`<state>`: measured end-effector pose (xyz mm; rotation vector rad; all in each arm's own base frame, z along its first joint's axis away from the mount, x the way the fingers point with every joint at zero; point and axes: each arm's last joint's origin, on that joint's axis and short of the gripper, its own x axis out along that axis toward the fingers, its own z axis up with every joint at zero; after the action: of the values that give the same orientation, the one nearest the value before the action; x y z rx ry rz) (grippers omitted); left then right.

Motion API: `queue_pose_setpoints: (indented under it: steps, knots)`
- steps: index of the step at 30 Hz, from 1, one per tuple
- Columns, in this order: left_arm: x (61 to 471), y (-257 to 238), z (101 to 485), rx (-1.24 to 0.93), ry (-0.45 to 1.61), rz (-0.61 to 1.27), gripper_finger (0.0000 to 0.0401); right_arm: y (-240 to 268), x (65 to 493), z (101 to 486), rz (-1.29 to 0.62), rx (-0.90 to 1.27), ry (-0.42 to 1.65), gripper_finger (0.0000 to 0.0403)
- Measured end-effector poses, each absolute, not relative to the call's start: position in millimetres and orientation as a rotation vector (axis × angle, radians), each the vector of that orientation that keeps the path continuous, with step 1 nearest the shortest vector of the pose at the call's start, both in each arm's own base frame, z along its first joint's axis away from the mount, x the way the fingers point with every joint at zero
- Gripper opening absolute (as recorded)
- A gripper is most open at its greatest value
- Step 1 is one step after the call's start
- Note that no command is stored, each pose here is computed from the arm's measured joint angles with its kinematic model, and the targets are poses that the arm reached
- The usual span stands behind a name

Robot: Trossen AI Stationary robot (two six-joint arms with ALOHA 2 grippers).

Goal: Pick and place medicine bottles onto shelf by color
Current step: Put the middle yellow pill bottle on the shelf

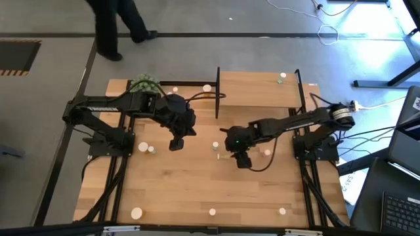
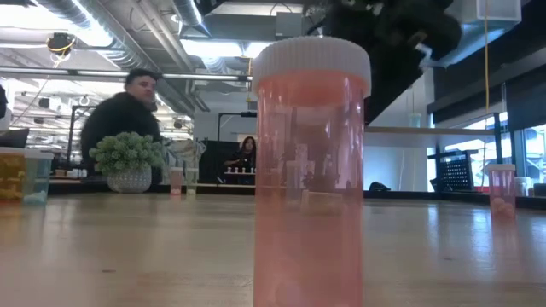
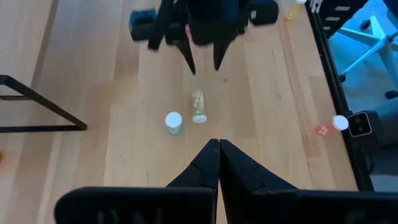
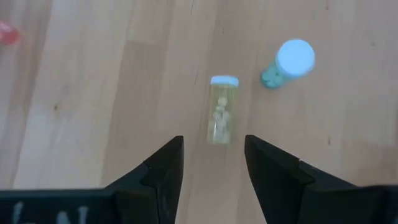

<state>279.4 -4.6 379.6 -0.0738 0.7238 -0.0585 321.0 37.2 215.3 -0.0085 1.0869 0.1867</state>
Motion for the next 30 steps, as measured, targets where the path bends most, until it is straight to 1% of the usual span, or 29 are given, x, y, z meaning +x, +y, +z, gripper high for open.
queue_pose_setpoints:
  steps: [8,18,24,30]
  knots:
    - [276,-5,376,-0.098,0.775,-0.049,0.0000,39,337,191,0.173,0.015,1.094,0.0173]
    - [276,-7,376,-0.096,0.776,-0.053,0.0000,38,345,169,0.186,0.032,1.139,0.0173]
    - [276,-7,376,-0.096,0.776,-0.053,0.0000,38,349,167,0.186,0.037,1.119,0.0173]
    - [276,-7,376,-0.097,0.776,-0.053,0.0000,34,354,161,0.130,0.119,1.107,0.0173]
